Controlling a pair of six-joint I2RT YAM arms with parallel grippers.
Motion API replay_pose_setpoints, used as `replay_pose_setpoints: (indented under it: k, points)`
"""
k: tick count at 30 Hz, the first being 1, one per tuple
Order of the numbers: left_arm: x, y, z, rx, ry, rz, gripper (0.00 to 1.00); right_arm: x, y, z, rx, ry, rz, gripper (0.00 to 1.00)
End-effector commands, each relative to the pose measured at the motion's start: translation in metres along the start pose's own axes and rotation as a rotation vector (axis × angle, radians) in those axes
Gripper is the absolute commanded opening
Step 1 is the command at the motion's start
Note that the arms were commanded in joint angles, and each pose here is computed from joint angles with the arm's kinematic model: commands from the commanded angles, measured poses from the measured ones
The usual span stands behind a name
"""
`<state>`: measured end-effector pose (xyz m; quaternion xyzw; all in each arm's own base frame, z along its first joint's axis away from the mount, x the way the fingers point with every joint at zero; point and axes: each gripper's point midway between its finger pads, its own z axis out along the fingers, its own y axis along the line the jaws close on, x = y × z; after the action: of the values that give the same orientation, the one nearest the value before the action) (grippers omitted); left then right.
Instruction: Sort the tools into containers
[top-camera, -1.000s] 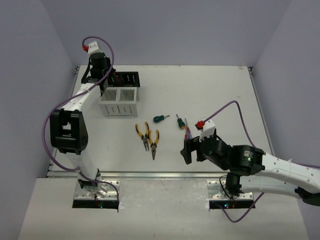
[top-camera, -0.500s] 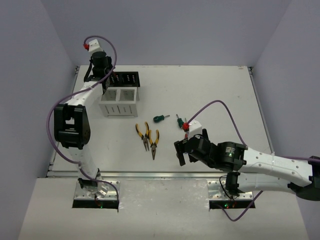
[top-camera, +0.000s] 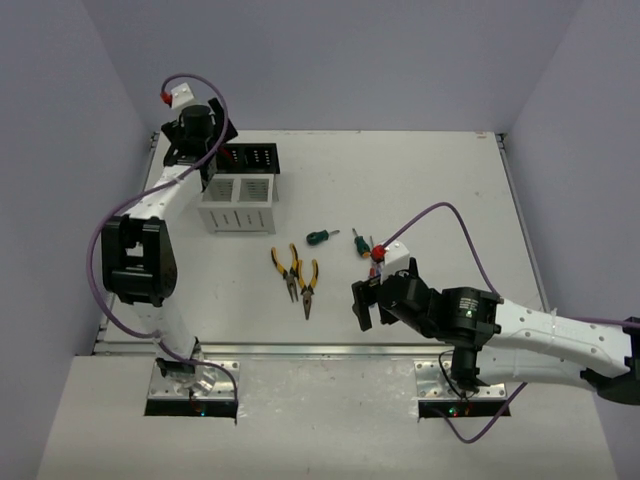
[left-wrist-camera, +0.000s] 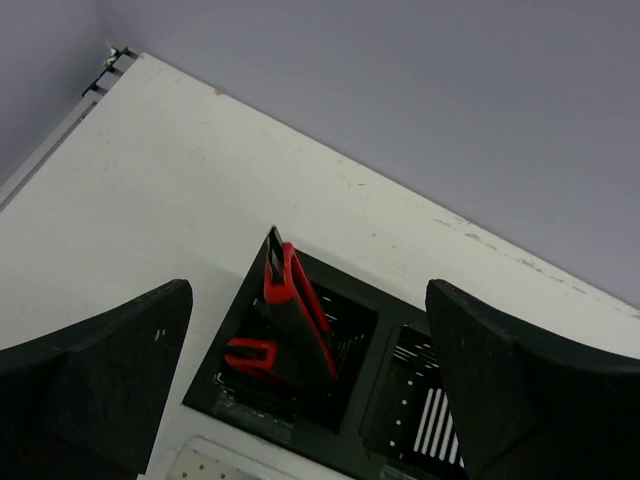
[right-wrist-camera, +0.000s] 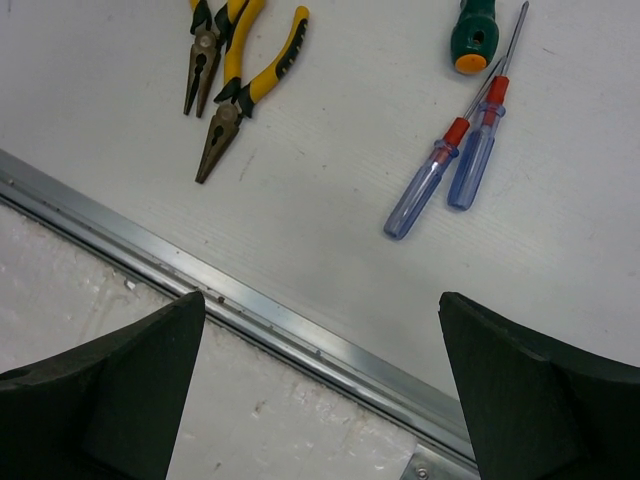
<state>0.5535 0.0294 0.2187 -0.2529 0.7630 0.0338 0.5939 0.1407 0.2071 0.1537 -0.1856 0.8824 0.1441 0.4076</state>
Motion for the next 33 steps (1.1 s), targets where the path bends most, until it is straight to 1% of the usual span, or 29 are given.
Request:
replay_pose_setpoints:
  k: [1,2,4,7,9,11,12,13,14,15,16,18,19,20,21,23,24,27,33]
  points:
    - [-0.101,-0.024,-0.063,0.119,-0.156,-0.156,1.0,-0.014,0.0,0.005,0.025,-0.068,0.02,0.99]
    - [-0.109,-0.03,-0.081,0.157,-0.127,-0.18,1.0,-0.016,0.0,0.007,0.036,-0.073,0.017,0.99]
    - [-0.113,-0.034,-0.105,0.207,-0.085,-0.203,1.0,-0.018,0.0,0.012,0.05,-0.069,0.011,0.99]
    - [-0.115,-0.029,-0.157,0.278,-0.053,-0.24,1.0,-0.016,0.005,0.02,0.052,-0.05,0.001,0.99]
    - [-0.098,-0.019,-0.194,0.322,-0.023,-0.254,1.0,-0.014,0.008,0.024,0.043,-0.044,0.003,0.99]
    - [-0.074,-0.004,-0.22,0.339,0.009,-0.25,1.0,-0.011,0.01,0.028,0.034,-0.04,0.007,0.99]
    - [-0.057,0.004,-0.23,0.35,0.038,-0.232,1.0,-0.008,0.011,0.03,0.025,-0.032,0.005,0.99]
    - [-0.05,0.011,-0.245,0.361,0.046,-0.221,1.0,-0.006,0.014,0.031,0.01,-0.027,0.003,0.99]
    - [-0.054,0.013,-0.259,0.388,0.031,-0.206,1.0,-0.006,0.016,0.032,0.0,-0.026,0.008,0.99]
    - [-0.049,0.021,-0.274,0.404,0.021,-0.19,1.0,-0.003,0.016,0.033,-0.005,-0.016,0.001,0.99]
    - [-0.036,0.026,-0.273,0.391,0.052,-0.167,1.0,-0.001,0.016,0.034,-0.003,-0.012,-0.002,0.99]
    - [-0.019,0.041,-0.296,0.4,0.09,-0.09,1.0,0.002,0.013,0.037,0.014,-0.006,0.001,0.99]
    - [-0.015,0.044,-0.3,0.406,0.097,-0.053,1.0,0.002,0.013,0.037,0.017,-0.004,0.007,0.99]
    - [-0.011,0.046,-0.302,0.404,0.108,-0.046,1.0,0.002,0.012,0.038,0.027,-0.003,0.019,0.99]
    - [-0.002,0.047,-0.304,0.426,0.125,-0.003,1.0,0.002,0.013,0.037,0.03,-0.006,0.056,0.99]
    - [0.013,0.056,-0.302,0.404,0.139,0.028,1.0,-0.001,0.011,0.039,0.058,-0.015,0.098,0.99]
    - [0.018,0.058,-0.301,0.392,0.133,0.028,1.0,-0.002,0.008,0.04,0.086,-0.02,0.122,0.99]
    - [0.031,0.062,-0.298,0.393,0.133,0.013,1.0,0.002,0.002,0.045,0.141,-0.004,0.113,0.99]
    - [0.033,0.062,-0.301,0.399,0.123,-0.006,1.0,0.009,-0.003,0.062,0.186,0.059,0.146,0.99]
